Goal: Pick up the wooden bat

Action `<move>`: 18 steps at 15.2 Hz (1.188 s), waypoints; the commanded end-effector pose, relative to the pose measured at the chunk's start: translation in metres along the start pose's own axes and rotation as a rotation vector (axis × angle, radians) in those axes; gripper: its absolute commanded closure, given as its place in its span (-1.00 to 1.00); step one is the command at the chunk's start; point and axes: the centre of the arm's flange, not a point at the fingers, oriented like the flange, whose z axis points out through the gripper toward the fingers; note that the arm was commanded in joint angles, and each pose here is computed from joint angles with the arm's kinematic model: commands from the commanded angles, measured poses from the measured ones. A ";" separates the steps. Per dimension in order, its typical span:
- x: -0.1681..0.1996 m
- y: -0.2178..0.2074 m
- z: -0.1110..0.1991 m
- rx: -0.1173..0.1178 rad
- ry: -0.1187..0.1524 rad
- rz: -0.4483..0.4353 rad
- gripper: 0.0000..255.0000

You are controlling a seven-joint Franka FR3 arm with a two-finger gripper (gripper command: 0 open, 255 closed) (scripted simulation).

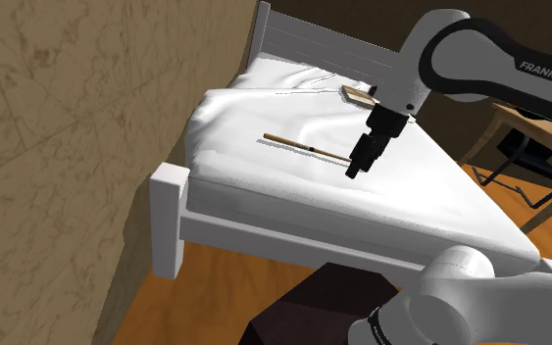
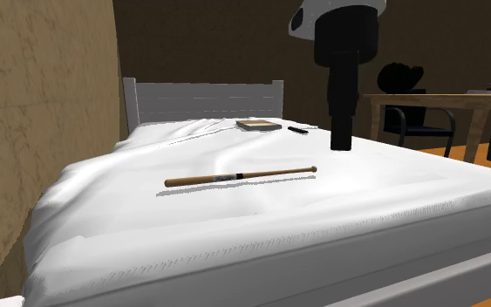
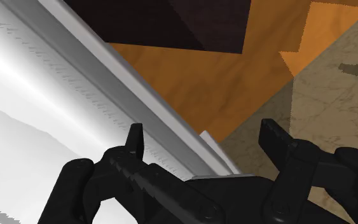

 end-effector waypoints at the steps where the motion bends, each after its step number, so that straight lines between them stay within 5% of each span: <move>1: 0.000 0.000 0.000 0.000 0.000 0.000 -1.00; 18: 0.118 0.166 0.043 -0.099 0.012 -0.407 -1.00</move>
